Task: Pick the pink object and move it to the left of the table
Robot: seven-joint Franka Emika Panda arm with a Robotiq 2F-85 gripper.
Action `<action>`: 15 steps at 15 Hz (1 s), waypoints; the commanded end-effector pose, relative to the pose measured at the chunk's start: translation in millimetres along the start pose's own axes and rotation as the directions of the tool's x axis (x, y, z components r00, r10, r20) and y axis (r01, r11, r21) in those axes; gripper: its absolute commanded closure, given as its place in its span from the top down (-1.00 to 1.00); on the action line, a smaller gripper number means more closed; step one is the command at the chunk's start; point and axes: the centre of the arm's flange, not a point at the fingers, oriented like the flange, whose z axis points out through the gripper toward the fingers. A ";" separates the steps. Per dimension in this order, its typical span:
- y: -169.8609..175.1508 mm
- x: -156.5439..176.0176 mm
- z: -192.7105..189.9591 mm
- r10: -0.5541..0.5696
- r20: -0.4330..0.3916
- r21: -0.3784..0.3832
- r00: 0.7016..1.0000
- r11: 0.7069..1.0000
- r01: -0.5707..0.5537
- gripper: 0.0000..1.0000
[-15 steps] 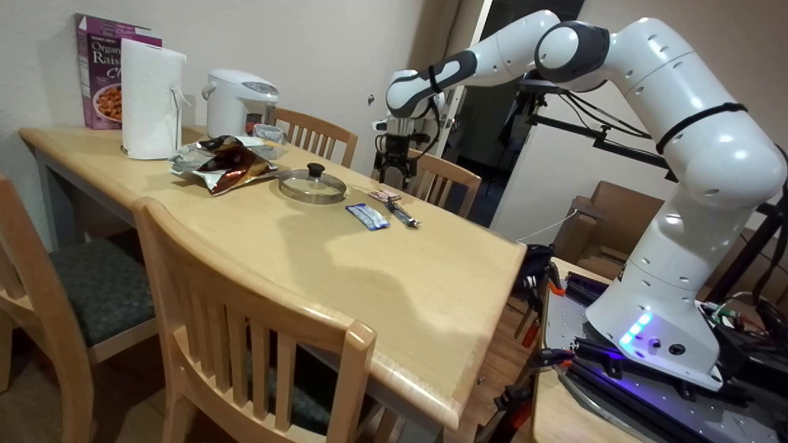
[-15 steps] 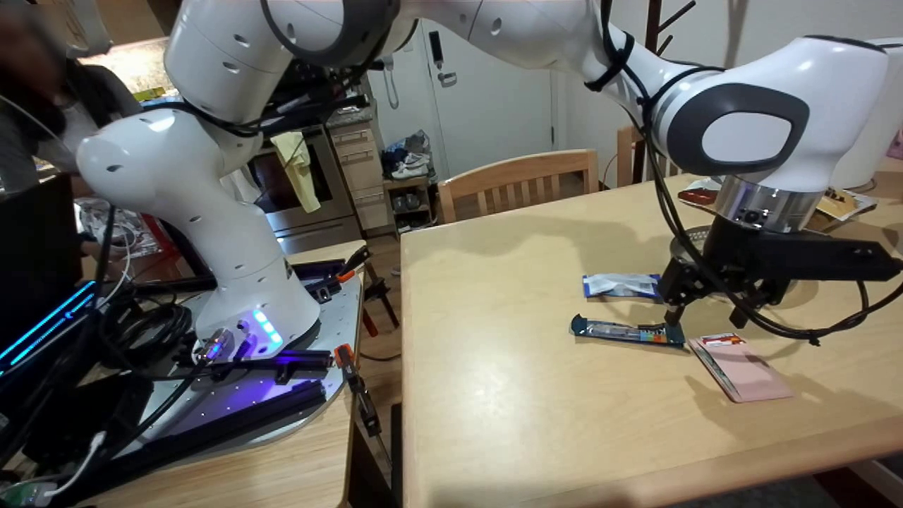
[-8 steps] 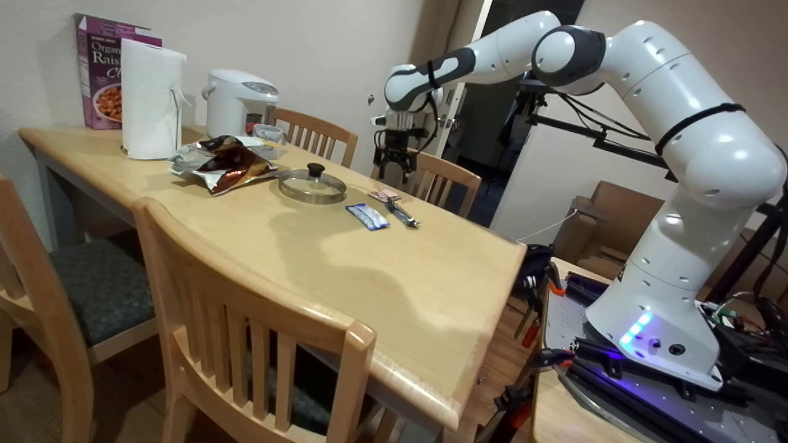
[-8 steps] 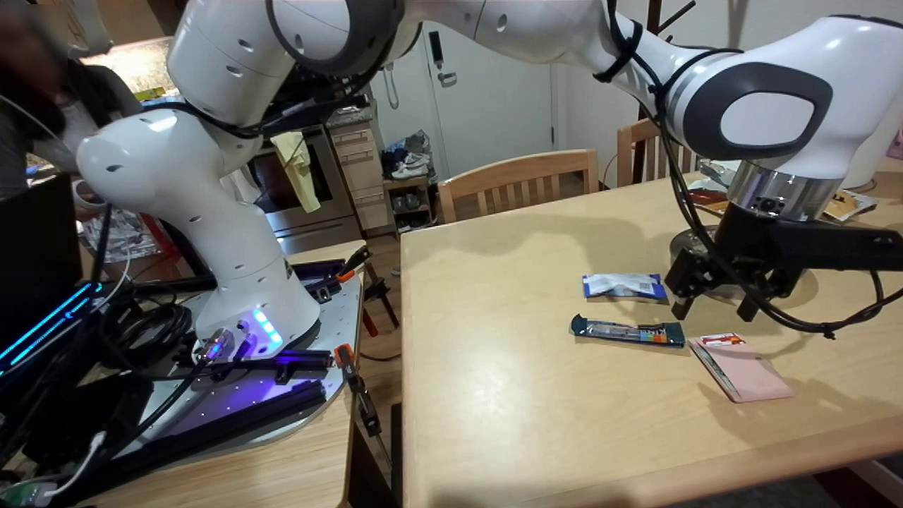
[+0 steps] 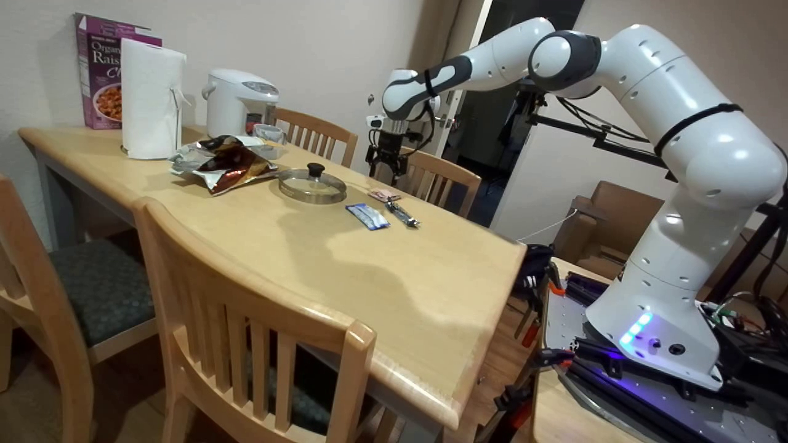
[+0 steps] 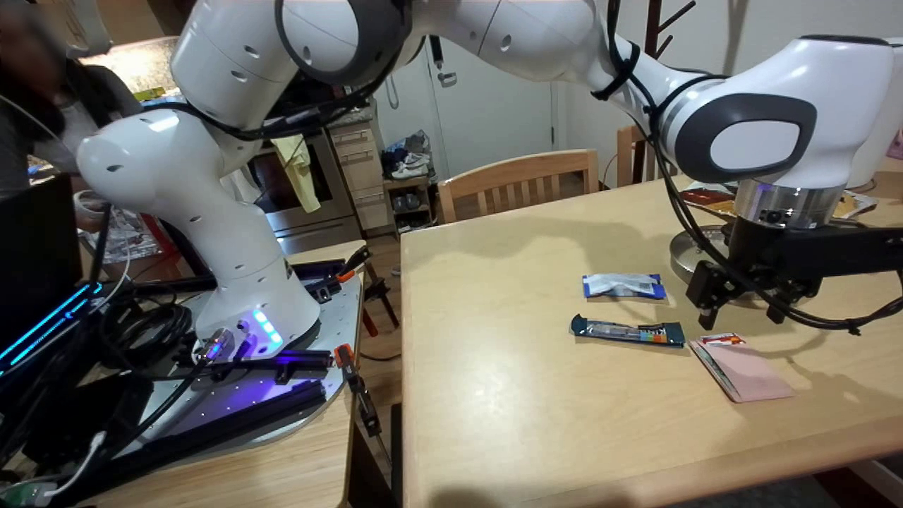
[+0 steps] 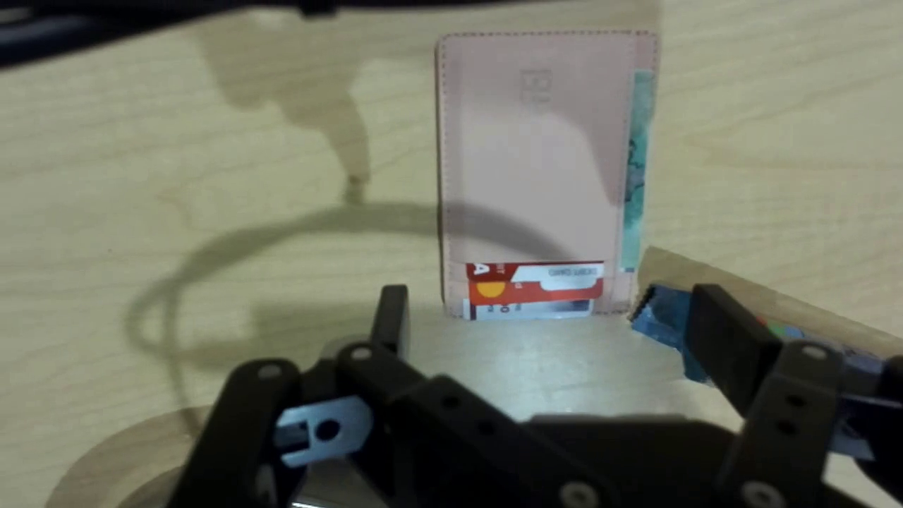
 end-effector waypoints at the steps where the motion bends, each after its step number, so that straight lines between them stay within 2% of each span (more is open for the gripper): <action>1: -0.9 2.7 20.1 -0.024 -0.014 -0.009 1.000 1.000 0.023 1.00; 3: -5.2 2.5 31.6 -0.020 -0.013 0.029 1.000 0.999 0.021 1.00; 9: -9.0 -4.6 52.2 0.002 -0.015 0.065 1.000 0.998 -0.001 1.00; 10: -8.6 -5.4 51.5 0.004 -0.020 0.064 1.000 0.998 -0.002 0.50; 12: -8.2 -5.4 50.0 -0.001 -0.021 0.064 1.000 0.998 0.003 0.34; 15: -8.0 -5.3 48.5 -0.008 -0.019 0.054 1.000 0.998 0.009 -0.08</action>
